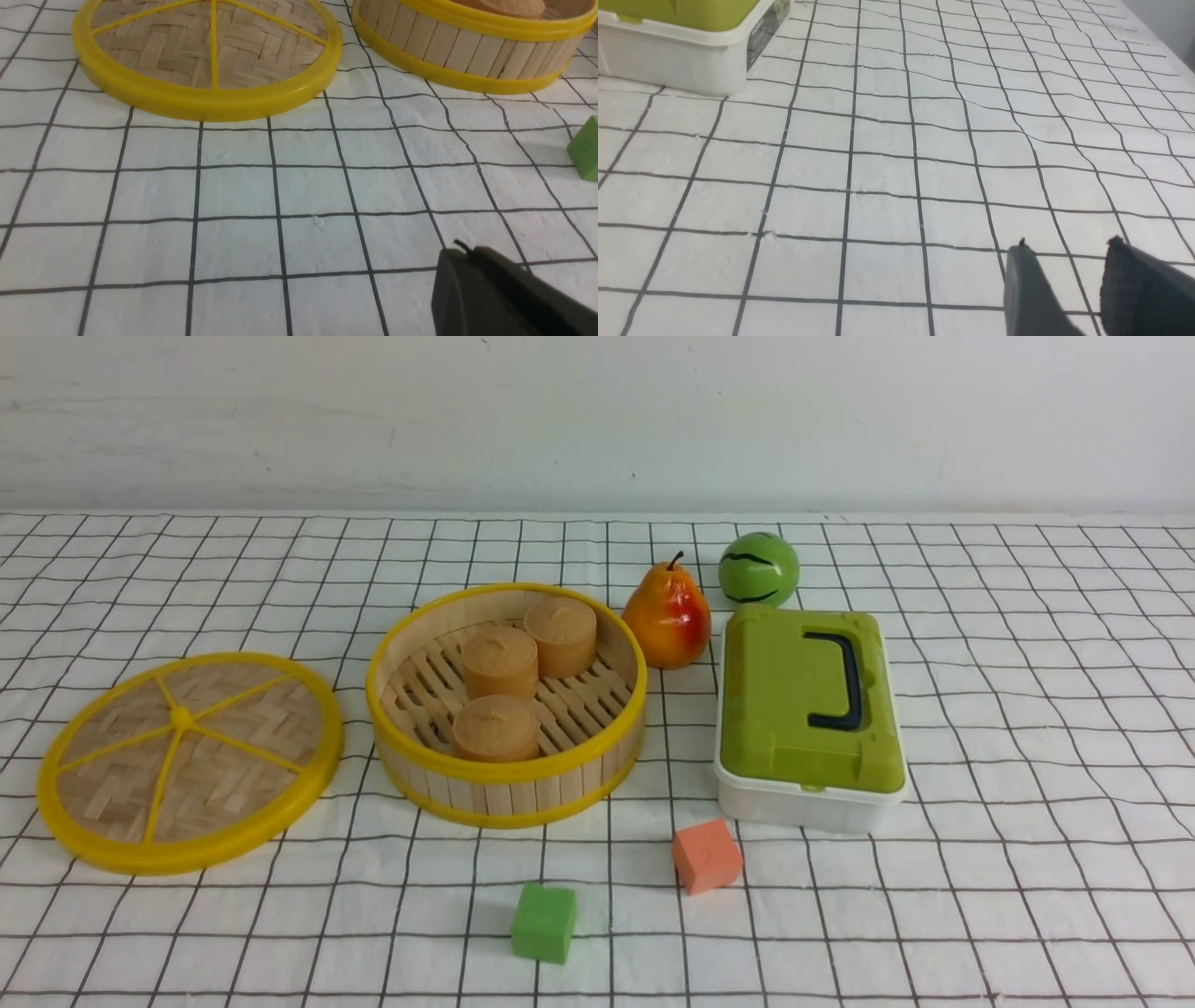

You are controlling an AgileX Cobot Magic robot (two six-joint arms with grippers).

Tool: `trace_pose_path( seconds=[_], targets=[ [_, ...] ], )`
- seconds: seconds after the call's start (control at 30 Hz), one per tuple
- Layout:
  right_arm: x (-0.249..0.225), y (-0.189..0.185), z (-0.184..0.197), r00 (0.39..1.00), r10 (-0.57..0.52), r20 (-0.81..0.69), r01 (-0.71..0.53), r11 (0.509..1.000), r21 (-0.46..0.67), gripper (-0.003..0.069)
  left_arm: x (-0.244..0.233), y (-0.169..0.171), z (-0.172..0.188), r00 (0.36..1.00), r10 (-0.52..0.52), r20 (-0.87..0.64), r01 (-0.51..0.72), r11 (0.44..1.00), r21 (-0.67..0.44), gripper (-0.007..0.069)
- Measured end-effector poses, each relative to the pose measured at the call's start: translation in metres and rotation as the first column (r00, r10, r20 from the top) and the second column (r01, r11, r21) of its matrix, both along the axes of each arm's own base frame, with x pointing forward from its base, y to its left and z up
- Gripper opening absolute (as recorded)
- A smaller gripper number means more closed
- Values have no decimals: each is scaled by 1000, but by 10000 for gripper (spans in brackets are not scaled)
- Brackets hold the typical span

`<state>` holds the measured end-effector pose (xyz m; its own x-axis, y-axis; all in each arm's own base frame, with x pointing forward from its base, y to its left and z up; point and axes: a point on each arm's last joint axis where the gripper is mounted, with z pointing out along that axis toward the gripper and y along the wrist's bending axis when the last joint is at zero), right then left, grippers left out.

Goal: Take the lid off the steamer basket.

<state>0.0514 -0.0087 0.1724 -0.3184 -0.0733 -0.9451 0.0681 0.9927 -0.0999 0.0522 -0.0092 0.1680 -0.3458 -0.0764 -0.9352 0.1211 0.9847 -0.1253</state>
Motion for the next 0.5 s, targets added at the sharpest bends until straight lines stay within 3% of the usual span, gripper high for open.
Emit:
trace_pose_path(
  seconds=[0.5],
  targets=[
    [0, 0, 0, 1000, 0, 0, 0, 1000, 0, 239, 0, 0, 0, 1000, 0, 0, 0, 1000, 0, 3]
  ],
)
